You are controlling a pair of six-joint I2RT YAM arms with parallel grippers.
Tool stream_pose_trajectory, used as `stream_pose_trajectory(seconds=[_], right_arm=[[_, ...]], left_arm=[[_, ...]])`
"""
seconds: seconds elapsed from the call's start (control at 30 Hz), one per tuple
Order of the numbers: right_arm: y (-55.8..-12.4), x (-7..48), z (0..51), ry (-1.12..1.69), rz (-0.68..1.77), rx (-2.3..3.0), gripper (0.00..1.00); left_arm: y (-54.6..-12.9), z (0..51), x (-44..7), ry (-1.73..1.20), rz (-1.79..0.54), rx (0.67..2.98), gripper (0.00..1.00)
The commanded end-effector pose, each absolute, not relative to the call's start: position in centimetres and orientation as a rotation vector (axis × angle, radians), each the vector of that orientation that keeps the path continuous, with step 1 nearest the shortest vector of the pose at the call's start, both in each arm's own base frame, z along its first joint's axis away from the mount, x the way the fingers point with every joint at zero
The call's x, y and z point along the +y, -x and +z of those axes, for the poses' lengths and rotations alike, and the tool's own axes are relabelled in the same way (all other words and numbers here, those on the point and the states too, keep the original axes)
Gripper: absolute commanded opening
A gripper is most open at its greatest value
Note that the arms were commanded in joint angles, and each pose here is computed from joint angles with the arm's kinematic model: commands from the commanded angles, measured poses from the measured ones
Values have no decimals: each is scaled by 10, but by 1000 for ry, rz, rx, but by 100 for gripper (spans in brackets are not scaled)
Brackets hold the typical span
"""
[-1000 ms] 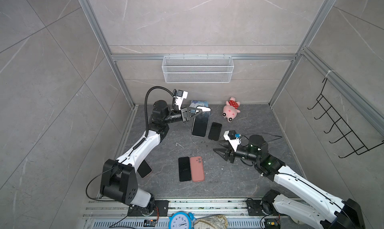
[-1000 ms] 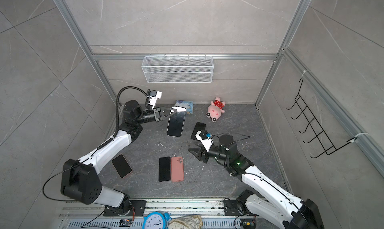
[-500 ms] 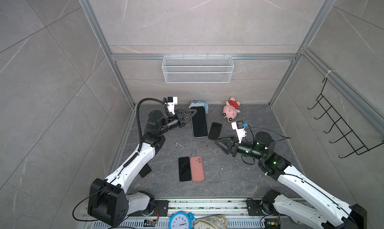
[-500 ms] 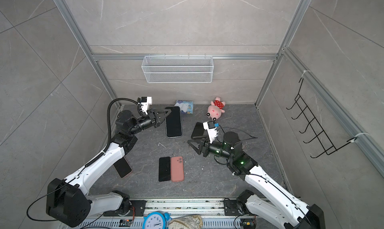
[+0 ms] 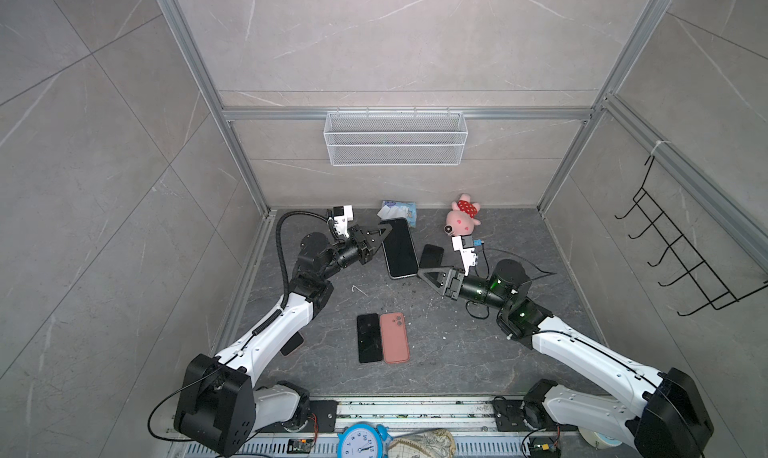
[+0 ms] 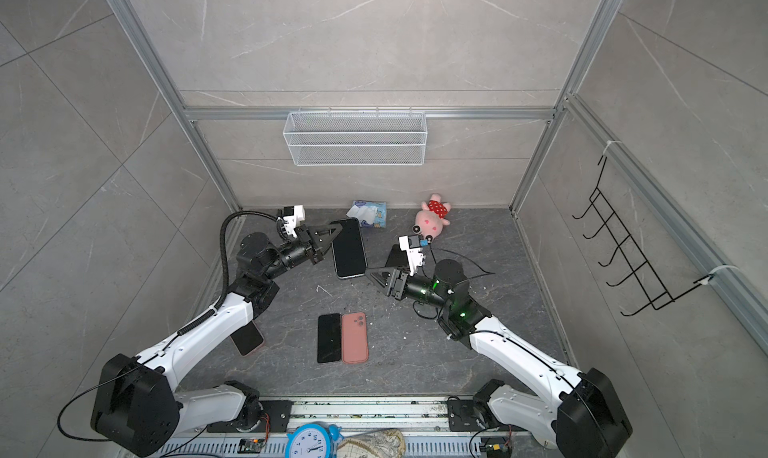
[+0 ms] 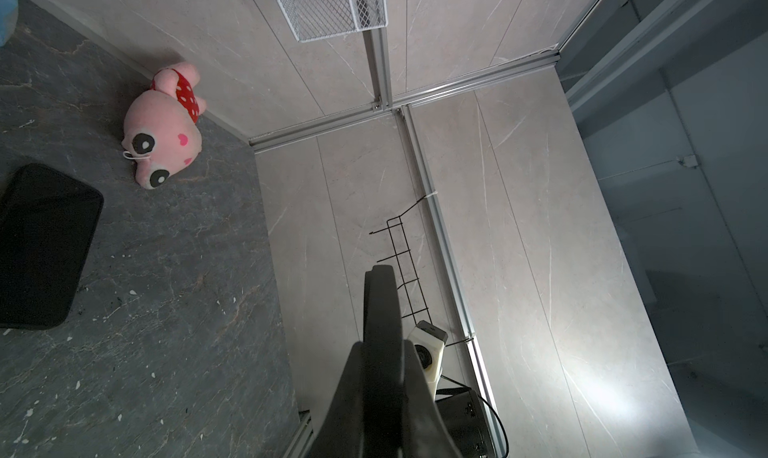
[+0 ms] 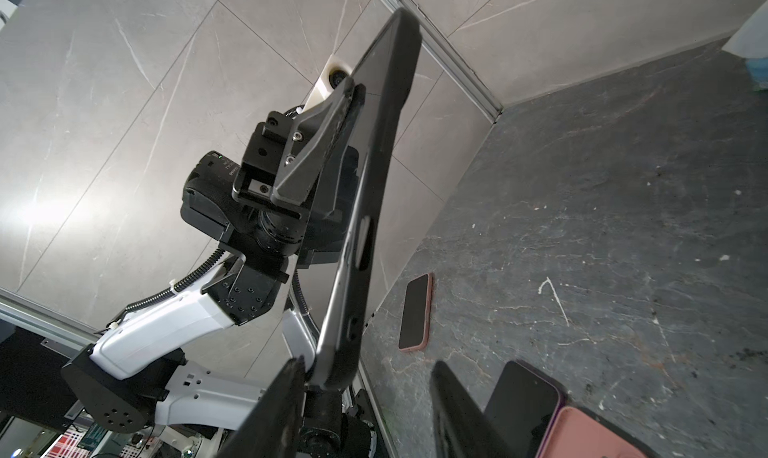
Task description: Take the phone out of the phone case
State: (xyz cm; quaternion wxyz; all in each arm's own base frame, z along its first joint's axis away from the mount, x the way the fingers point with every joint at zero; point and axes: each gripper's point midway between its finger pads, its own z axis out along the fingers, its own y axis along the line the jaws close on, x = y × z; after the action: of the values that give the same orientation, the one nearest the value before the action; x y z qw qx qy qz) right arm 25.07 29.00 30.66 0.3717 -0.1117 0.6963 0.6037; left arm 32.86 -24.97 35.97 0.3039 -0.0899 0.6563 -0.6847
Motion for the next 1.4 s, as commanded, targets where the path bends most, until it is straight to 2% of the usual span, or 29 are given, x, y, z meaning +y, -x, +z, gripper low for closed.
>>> stream_pose_trajectory(seconds=[0.0, 0.27, 1.37], right_arm=[[-247, 289, 311, 280, 1585, 1745, 50], [-246, 288, 301, 266, 1589, 1758, 49], [-241, 290, 313, 293, 1641, 1709, 51]], left_arm=[[-314, 409, -243, 154, -1883, 1551, 0], [-316, 410, -244, 160, -1886, 1541, 0], [-316, 406, -248, 133, -1873, 1531, 0]])
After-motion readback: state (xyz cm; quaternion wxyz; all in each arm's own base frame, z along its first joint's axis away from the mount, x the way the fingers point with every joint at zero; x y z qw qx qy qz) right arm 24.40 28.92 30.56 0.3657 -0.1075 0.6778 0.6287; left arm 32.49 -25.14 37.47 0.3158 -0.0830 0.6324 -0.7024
